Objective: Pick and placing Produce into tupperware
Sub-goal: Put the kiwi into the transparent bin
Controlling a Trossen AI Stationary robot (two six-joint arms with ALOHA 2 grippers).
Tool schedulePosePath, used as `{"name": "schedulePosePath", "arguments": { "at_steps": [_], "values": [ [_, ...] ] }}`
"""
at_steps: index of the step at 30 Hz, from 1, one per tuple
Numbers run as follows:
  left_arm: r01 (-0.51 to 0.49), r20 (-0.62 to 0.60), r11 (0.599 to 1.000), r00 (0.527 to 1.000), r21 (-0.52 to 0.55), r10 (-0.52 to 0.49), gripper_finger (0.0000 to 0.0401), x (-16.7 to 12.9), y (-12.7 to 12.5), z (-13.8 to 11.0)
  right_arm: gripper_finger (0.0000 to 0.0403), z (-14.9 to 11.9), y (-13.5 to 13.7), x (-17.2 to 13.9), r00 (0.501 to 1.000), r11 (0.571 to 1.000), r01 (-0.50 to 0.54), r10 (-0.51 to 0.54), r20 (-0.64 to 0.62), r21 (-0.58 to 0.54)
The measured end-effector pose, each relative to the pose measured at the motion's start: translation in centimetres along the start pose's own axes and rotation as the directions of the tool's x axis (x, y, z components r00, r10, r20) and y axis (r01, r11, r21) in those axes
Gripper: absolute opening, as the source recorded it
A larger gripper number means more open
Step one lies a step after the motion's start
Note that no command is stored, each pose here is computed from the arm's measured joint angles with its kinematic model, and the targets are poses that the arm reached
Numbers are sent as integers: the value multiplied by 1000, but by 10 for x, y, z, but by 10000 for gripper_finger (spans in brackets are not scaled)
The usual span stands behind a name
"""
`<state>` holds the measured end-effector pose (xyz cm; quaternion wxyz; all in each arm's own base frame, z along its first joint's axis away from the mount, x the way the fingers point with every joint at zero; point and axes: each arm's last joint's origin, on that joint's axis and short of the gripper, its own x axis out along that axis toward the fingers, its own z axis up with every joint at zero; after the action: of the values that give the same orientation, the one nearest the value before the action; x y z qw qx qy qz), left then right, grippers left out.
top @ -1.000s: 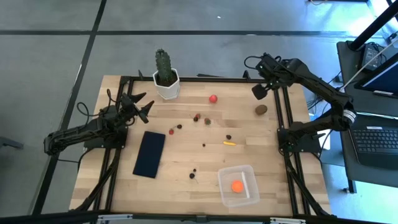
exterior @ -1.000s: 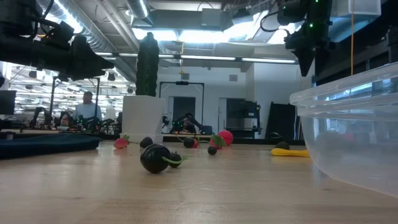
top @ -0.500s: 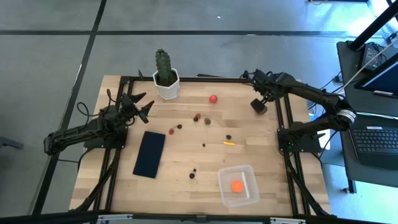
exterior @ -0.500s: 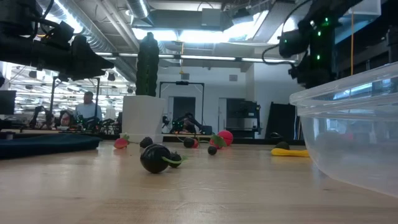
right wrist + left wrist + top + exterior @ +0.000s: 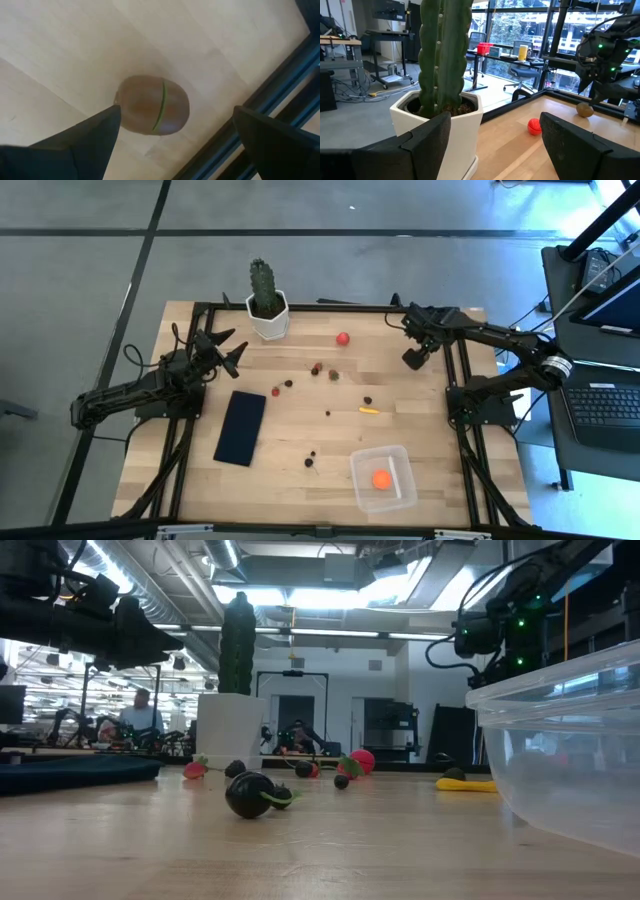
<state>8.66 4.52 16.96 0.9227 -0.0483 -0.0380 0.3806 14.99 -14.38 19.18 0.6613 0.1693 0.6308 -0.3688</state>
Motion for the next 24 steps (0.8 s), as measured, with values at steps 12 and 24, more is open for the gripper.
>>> {"name": "schedulePosePath", "arguments": {
  "at_steps": [12, 24],
  "values": [
    [0, 0, 1000, 1000, 0, 0, 298, 0, 0, 0, 384, 0, 1, 0, 999, 999, -40, 40, -1, -2],
    [0, 0, 1000, 1000, 0, 0, 298, 0, 0, 0, 384, 0, 4, 0, 992, 982, -124, 124, -7, -140]
  ]
}}
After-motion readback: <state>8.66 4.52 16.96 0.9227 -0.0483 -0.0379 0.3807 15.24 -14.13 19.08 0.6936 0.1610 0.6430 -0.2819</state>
